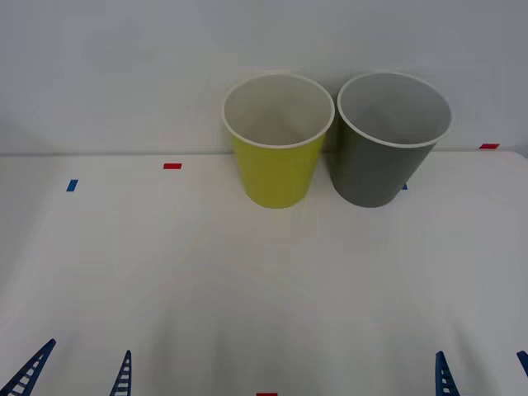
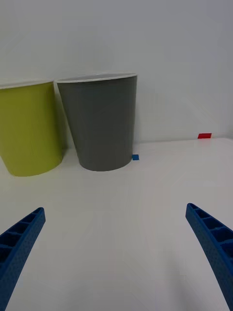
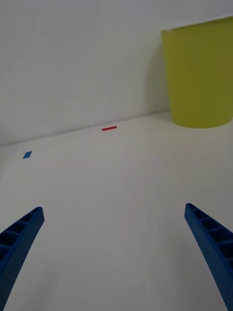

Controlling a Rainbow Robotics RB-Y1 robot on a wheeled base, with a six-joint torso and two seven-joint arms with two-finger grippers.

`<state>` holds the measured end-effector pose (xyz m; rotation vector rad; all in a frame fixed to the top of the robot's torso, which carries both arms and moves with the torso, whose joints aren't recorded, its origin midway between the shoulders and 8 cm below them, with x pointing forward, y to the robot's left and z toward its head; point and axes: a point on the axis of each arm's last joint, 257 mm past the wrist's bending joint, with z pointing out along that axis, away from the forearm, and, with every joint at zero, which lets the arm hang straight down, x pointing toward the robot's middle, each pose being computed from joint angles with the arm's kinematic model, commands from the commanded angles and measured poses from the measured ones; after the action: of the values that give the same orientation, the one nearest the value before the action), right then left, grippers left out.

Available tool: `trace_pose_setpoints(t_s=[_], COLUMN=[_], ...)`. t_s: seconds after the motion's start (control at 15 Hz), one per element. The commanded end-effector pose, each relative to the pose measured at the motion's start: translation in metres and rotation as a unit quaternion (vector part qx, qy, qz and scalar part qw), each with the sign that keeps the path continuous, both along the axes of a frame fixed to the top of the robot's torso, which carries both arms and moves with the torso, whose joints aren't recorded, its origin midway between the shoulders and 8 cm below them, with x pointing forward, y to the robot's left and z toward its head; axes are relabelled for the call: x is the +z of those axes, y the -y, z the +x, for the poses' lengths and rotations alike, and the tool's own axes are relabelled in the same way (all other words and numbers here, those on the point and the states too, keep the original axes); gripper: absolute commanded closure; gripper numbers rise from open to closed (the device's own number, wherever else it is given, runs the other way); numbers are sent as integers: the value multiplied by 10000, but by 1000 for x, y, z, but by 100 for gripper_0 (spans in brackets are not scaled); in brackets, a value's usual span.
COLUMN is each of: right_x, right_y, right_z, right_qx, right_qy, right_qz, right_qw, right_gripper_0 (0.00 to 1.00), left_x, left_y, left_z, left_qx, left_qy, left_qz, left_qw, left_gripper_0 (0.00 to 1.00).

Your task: Put cans in the gray bin and PET bottles in the light green bin.

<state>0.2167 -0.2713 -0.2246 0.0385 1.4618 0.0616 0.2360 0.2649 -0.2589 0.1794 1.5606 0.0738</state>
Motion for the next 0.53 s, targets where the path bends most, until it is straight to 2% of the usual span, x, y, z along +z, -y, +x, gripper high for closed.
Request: trace_pose_setpoints(t_s=[0.07,0.53], right_x=[0,0], right_y=[0,0], right_z=[0,0], right_qx=[-2,-2], right_qy=[-1,-1], right_qz=[3,3], right_qw=[10000,10000], right_gripper_0=[0,0], left_x=[0,0], left_y=[0,0], left_z=[0,0], left_qx=[0,0], left_qy=[0,0], left_qz=[0,0], left_qw=[10000,10000], left_gripper_0=[0,0])
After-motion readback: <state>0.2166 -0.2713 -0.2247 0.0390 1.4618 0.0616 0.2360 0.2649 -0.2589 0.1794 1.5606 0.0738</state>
